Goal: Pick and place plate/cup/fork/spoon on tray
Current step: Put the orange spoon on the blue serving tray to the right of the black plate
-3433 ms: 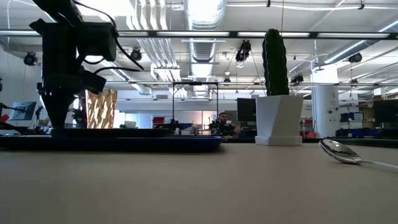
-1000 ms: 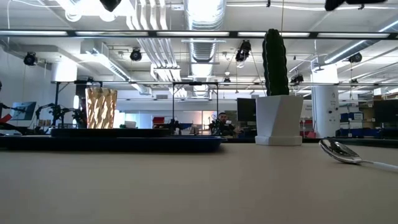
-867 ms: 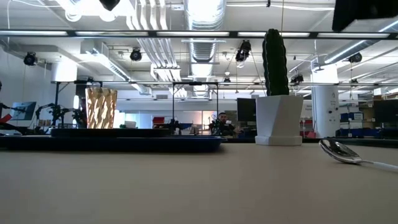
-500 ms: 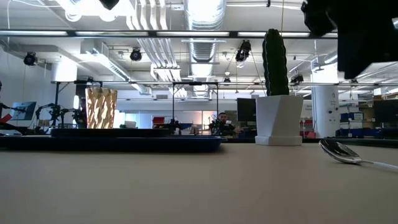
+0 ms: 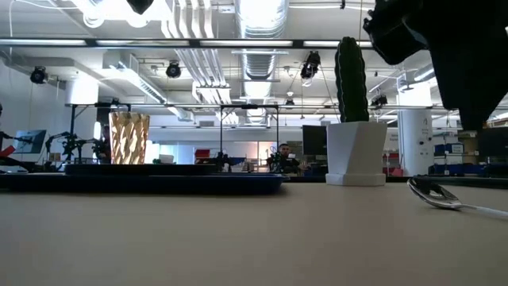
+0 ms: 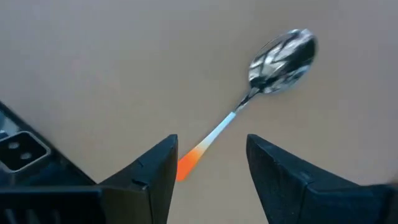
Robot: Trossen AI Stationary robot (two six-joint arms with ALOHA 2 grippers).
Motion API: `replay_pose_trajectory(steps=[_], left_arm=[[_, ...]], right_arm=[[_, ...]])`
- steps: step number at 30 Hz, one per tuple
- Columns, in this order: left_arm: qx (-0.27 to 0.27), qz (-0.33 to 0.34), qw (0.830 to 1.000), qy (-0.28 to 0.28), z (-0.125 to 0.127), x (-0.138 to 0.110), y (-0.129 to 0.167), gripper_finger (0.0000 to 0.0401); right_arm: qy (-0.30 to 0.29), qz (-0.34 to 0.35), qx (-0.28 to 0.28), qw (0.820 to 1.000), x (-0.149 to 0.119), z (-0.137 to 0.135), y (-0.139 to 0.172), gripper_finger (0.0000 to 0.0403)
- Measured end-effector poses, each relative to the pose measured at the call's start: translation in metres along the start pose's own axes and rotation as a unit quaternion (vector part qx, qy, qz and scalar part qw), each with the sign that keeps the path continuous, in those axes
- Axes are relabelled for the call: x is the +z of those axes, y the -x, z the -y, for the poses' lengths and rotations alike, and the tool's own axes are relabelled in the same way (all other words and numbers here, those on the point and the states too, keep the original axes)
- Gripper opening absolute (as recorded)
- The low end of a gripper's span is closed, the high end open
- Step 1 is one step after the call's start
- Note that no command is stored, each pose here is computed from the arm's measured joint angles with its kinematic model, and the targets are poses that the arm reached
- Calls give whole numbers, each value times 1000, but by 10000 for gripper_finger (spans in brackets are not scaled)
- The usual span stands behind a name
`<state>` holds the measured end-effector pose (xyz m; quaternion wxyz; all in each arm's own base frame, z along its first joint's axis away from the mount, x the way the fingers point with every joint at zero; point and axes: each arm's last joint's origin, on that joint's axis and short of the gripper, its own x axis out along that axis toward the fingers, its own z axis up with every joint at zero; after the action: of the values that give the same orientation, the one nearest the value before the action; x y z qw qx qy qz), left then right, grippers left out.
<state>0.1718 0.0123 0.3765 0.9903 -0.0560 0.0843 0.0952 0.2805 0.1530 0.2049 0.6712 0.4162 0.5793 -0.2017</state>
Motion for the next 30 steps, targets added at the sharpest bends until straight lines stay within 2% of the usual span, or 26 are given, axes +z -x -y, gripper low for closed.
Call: replay_pose_trajectory(steps=[7,11,25,30], left_arm=[[0,-1,1000,0,0,-1,0,0],[0,-1,1000,-1,0,-1,0,0],[-36,12,999,-11,1,2,11,0],[-39,22,999,-13,0,4,21,0]], right_arm=[[-7,-57,-40,998,1,-11,-31,180],[-26,-67,-55,996,1,-13,-40,180],[-155,-4,-68,985,4,-11,-41,180],[-181,3,-70,981,4,-11,-41,180]])
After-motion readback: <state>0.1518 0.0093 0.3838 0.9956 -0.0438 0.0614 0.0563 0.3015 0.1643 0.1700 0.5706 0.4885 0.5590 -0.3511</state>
